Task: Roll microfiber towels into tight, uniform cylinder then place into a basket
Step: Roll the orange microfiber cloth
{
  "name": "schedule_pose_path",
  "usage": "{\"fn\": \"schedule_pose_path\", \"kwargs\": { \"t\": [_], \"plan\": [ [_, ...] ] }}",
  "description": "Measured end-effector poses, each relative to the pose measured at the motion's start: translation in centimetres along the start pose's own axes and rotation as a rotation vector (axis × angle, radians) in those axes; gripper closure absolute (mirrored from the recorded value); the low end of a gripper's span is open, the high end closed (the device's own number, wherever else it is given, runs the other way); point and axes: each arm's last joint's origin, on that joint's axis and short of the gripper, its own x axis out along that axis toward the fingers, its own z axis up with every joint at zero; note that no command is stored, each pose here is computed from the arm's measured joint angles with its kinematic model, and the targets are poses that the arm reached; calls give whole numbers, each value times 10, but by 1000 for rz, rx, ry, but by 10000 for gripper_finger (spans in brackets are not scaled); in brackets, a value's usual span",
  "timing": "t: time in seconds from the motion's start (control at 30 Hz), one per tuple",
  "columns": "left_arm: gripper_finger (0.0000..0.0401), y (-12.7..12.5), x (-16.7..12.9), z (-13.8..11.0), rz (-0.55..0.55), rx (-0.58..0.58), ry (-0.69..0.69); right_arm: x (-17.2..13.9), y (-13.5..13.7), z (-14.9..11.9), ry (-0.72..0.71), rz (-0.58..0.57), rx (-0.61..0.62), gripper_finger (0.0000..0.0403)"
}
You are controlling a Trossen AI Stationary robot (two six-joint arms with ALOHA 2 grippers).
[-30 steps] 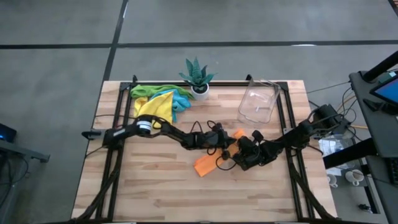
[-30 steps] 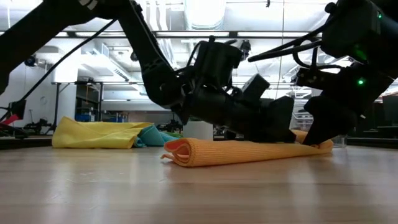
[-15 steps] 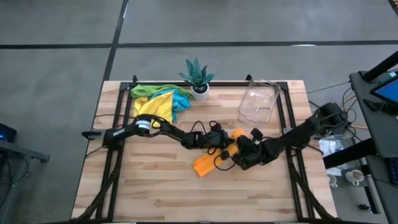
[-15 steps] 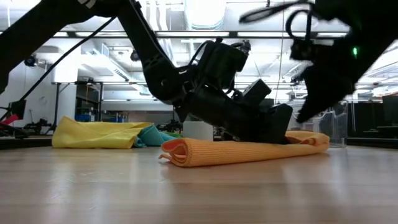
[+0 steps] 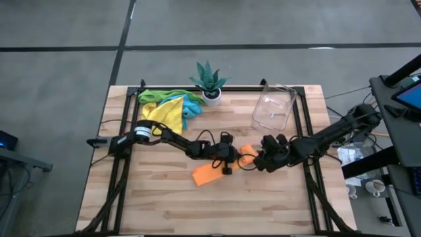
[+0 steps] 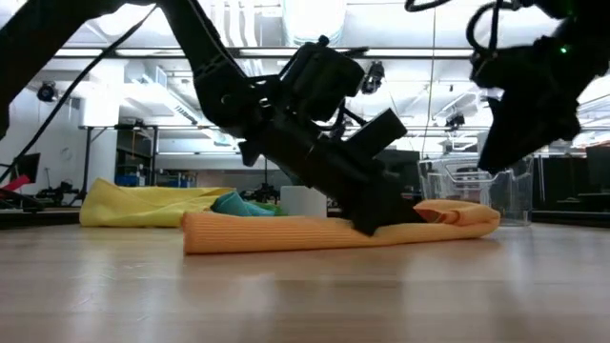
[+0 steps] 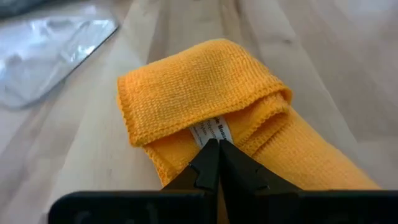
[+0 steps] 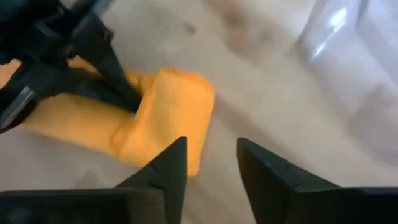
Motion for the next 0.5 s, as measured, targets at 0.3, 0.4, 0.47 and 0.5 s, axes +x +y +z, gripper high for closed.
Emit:
{"fn": "schedule_pose_path", "kwargs": {
  "t": [0.3, 0.4, 0.47, 0.5],
  "plan": [
    [401, -11, -8, 3, -87, 252, 22, 18, -8, -18, 67, 137, 226, 198],
    [401, -12, -11, 6, -93, 283, 22, 26, -12, -26, 72, 163, 273, 191],
    [401, -14, -13, 8, -97, 321, 23, 31, -12, -30, 85, 238, 306, 188],
    [401, -14, -14, 10, -97, 343, 17, 33, -10, -31, 88, 282, 325, 188]
  ]
}}
